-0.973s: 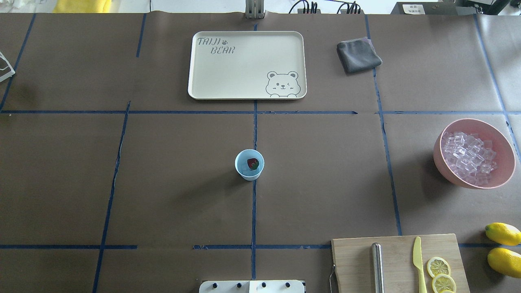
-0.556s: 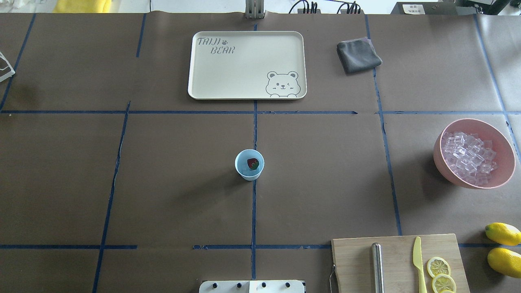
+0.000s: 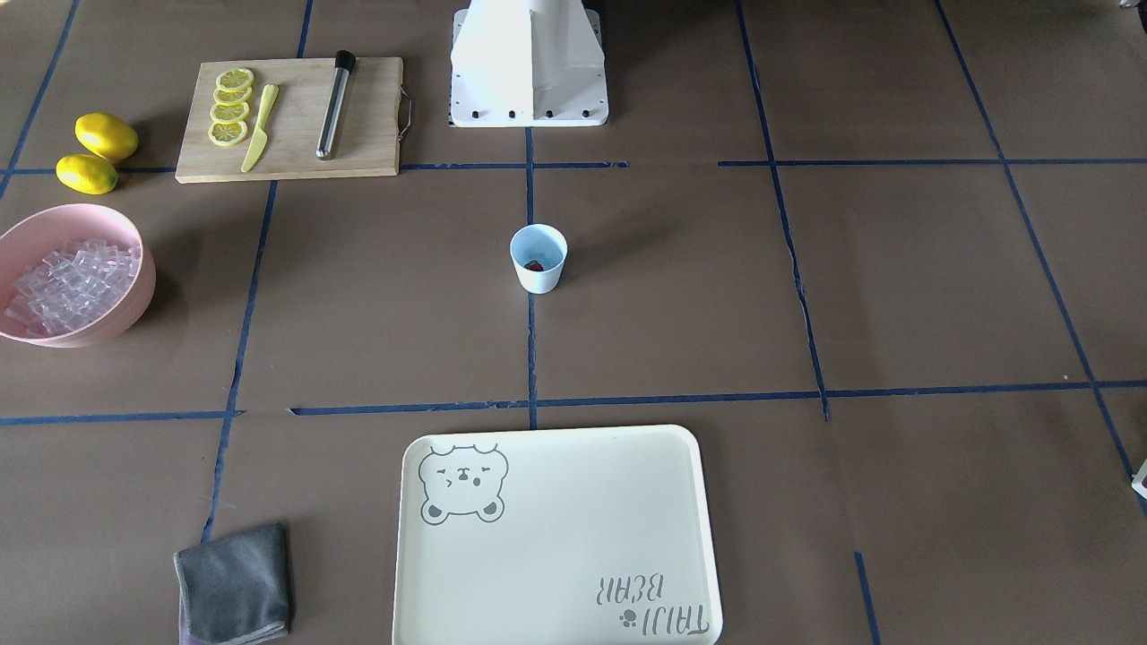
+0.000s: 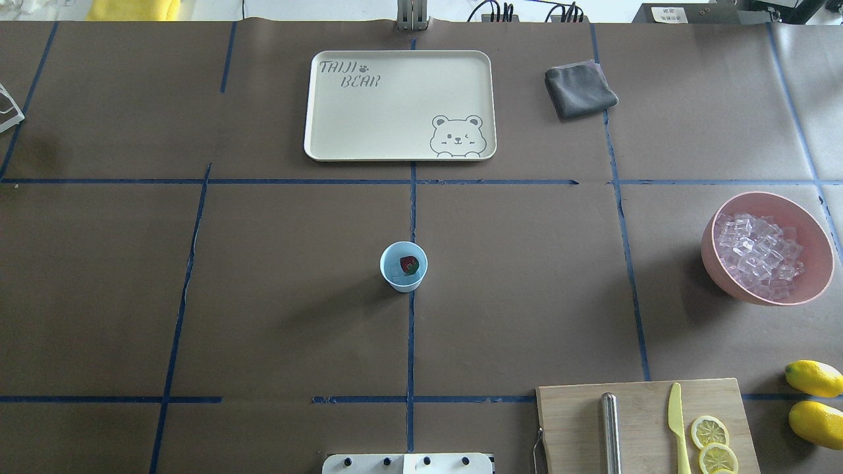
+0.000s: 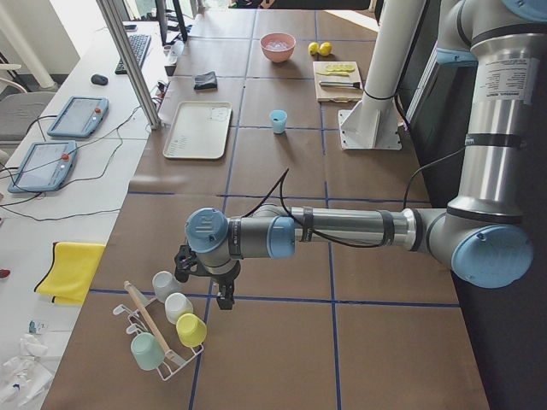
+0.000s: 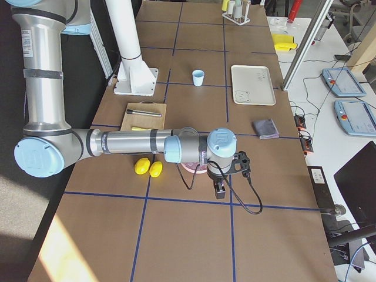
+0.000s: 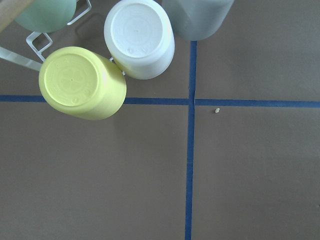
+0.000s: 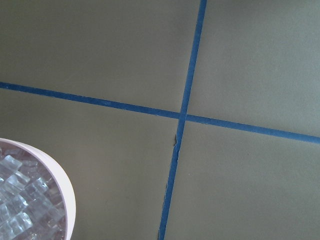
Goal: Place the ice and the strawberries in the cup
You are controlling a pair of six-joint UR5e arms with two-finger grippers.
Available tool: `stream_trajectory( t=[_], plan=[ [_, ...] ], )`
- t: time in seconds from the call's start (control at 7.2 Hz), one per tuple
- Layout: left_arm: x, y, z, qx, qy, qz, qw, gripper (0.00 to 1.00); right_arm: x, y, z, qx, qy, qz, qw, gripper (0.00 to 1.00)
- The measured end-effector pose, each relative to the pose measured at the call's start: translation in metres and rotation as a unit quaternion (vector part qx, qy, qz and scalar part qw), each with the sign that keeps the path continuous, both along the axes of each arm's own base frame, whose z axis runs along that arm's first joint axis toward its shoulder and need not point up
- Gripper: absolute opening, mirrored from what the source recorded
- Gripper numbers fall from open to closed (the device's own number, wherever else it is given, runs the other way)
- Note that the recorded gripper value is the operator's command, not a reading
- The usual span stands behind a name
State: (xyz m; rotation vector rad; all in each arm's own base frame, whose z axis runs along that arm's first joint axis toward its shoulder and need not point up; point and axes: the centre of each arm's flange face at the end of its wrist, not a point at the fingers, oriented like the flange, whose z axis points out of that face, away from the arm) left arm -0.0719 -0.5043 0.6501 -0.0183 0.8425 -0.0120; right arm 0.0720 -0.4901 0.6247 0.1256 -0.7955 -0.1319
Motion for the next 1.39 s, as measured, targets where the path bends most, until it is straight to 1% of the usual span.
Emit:
stream_trajectory(
  t=[0.42, 1.39],
  plan=[
    [0.0003, 0.0020, 0.0017, -0.001, 0.002, 0.000, 1.0000, 1.00, 0.0001, 0.0001, 0.0070, 0.002, 0.000, 0.000, 1.0000, 1.00],
    [0.0004, 0.0022, 0.0020, -0.002, 0.002, -0.001, 1.0000, 1.00, 0.0001, -0.0009, 0.0064, 0.003, 0.000, 0.001, 1.0000, 1.00]
  ],
)
